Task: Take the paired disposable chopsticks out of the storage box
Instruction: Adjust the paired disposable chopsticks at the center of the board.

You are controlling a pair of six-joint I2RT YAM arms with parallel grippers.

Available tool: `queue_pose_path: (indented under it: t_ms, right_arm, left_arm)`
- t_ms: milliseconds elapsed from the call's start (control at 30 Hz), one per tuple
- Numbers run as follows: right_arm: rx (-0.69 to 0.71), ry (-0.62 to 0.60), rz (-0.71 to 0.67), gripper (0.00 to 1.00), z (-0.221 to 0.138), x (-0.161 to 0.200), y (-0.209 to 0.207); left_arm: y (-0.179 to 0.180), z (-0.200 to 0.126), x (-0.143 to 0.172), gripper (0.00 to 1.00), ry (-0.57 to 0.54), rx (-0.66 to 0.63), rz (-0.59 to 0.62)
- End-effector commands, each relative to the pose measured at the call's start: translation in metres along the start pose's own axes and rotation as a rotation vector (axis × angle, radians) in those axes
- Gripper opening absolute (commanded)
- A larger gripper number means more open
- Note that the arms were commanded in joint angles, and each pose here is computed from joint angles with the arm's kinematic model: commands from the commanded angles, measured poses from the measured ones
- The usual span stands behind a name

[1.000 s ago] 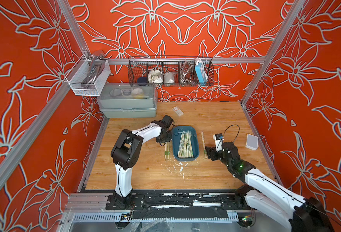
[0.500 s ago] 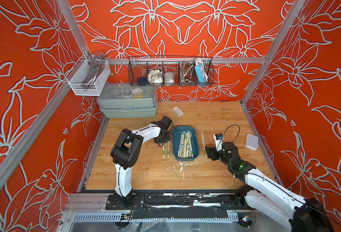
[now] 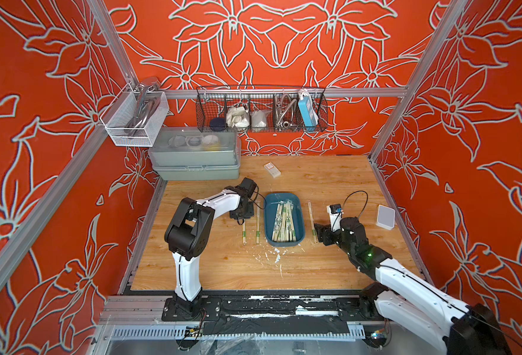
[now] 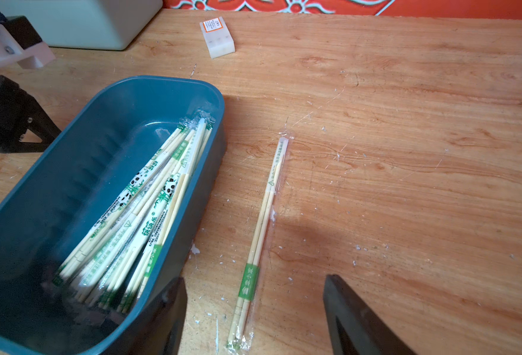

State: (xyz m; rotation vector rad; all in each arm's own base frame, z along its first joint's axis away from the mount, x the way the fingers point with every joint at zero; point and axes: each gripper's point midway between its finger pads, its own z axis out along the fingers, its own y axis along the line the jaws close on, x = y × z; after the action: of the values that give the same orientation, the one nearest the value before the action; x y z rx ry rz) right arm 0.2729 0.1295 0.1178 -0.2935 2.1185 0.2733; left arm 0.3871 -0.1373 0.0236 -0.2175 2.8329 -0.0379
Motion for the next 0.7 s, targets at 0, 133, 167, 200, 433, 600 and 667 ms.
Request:
queue_pose_path:
  t_ms: [0,133,167,200,433,600,667]
  right_arm:
    - [-0.014,-0.027,0.005,0.75,-0.003,-0.01,0.004]
    - [-0.017,-0.026,0.004,0.75,-0.002,-0.009,0.005]
    - [-0.017,-0.026,0.005,0.75,-0.002,-0.009,0.005]
    - [-0.018,-0.025,0.005,0.75,-0.002,-0.009,0.005]
    - [-0.02,-0.013,0.005,0.75,0.001,-0.008,0.006]
    - [-0.017,-0.013,0.004,0.75,0.002,-0.007,0.006]
    - [-0.017,-0.008,0.003,0.75,0.003,-0.007,0.006]
  left_arm:
    - [0.008,-0.011,0.011,0.35,0.022,-0.012,0.004]
    - [0.005,-0.031,0.006,0.42,-0.024,0.016,0.004]
    - [0.003,-0.036,0.006,0.43,-0.034,0.026,0.003]
    - [0.001,-0.041,0.006,0.43,-0.041,0.033,0.005]
    - [-0.024,-0.068,0.013,0.44,-0.081,0.11,0.025]
    - [-0.047,-0.068,0.016,0.43,-0.092,0.155,0.057]
    - [-0.053,-0.062,0.017,0.42,-0.078,0.152,0.064]
